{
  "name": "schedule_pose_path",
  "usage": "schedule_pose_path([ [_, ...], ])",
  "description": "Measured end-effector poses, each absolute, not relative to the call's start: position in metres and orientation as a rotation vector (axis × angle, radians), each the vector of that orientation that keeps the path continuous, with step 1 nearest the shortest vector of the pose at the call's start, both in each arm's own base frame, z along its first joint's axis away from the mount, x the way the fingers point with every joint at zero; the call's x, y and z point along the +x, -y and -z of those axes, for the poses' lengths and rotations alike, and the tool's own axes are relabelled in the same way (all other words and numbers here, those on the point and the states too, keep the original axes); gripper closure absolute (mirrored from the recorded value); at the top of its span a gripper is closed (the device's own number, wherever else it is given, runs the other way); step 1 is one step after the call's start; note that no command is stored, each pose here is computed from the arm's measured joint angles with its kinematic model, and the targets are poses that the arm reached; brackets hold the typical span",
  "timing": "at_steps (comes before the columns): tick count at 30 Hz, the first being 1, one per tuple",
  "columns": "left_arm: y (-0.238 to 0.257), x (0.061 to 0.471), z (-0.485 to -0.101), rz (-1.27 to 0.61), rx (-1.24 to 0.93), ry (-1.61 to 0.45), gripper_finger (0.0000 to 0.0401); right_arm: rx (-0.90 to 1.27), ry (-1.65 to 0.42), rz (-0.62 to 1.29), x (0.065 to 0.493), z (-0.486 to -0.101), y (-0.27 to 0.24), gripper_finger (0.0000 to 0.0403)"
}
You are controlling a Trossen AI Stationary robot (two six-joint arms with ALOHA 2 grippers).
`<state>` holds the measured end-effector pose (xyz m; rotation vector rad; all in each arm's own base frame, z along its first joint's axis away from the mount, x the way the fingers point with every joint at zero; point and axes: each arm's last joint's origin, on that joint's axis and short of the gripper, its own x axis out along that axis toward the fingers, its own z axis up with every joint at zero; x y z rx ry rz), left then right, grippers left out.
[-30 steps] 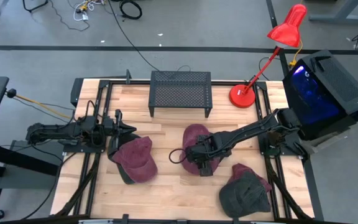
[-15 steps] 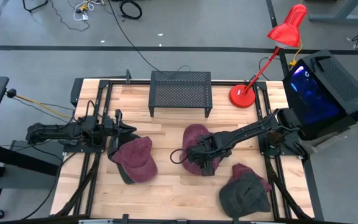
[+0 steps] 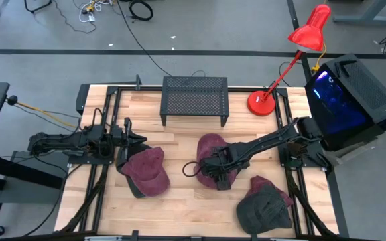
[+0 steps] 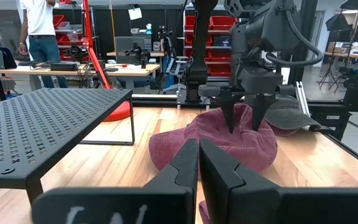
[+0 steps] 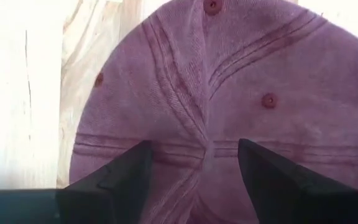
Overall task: Pick & Place hat
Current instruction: Put the middle red cap on the shelf
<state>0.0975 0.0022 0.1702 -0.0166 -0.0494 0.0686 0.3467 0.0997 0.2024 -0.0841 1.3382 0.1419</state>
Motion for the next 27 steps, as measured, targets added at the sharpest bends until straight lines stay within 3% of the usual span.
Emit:
schedule_pose_path([
  [13,-0.0022,0.0975,-0.1701,-0.068,-0.017,0.049,0.0380,-0.087,-1.349,-0.140,0.3473,-0.2007,-0.0972,0.0272],
  [27,-0.0022,0.0975,-0.1702,-0.068,-0.017,0.050,0.0380,-0.075,-1.350,-0.138,0.3468,-0.2016,-0.0971,0.0356],
])
